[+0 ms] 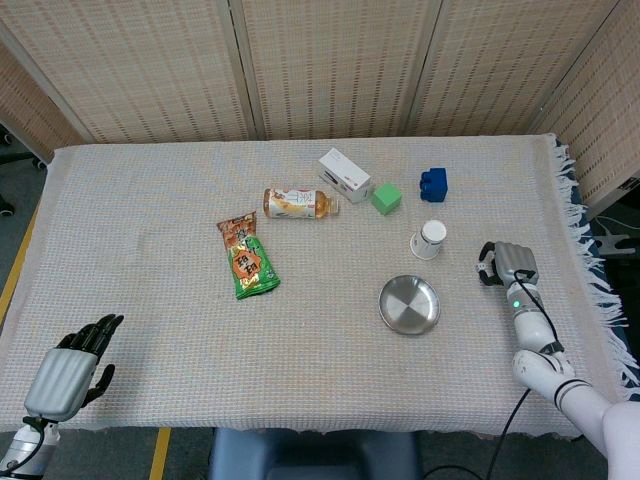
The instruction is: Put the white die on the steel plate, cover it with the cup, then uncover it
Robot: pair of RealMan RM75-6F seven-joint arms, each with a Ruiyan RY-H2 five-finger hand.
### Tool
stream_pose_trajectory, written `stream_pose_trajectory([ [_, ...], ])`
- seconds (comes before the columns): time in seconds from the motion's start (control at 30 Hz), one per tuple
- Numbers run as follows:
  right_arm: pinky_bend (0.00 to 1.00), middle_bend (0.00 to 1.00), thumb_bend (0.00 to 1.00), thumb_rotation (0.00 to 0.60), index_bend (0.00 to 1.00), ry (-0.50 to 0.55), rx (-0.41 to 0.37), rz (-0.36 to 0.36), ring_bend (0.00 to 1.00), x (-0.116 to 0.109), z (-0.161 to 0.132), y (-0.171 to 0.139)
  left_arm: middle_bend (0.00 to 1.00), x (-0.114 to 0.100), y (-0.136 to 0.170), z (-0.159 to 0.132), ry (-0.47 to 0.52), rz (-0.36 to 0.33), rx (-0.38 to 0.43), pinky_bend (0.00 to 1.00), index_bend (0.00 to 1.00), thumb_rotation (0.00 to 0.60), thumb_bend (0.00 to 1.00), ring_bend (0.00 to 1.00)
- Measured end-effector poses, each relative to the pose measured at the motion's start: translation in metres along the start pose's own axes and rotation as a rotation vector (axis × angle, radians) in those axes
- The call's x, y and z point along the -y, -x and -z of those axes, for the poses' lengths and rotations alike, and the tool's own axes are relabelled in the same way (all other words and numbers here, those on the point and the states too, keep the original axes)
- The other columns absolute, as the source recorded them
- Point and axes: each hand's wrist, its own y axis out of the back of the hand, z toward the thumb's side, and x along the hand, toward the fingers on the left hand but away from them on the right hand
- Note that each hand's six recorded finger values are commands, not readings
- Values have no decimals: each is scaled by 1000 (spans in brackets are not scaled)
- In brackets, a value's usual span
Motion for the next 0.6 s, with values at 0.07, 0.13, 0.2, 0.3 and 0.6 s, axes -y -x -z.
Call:
stream_pose_trajectory([
  [0.07, 809, 873, 276, 600, 442, -2, 4, 0, 941, 0, 0, 1, 100, 0, 0, 0, 0, -1, 0, 360, 71, 600, 451, 189],
  [0.13, 809, 873, 275, 600, 442, -6, 6, 0, 941, 1, -1, 1, 101, 0, 0, 0, 1, -1, -1, 360, 71, 600, 451, 189],
  [0.2, 809, 873, 275, 600, 442, -8, 6, -1, 941, 2, -2, 1, 101, -1, 0, 0, 1, -2, -2, 360, 71, 600, 451, 189],
  [0.3, 809, 873, 275, 600, 445, -9, 5, 1, 941, 2, -2, 1, 101, -1, 0, 1, 2, -4, -2, 360, 71, 600, 451, 189],
  [0.6, 817, 881, 276, 600, 476, -20, -1, 5, 946, 4, -4, 2, 101, -2, 1, 1, 4, -7, -3, 360, 71, 600, 451, 189],
])
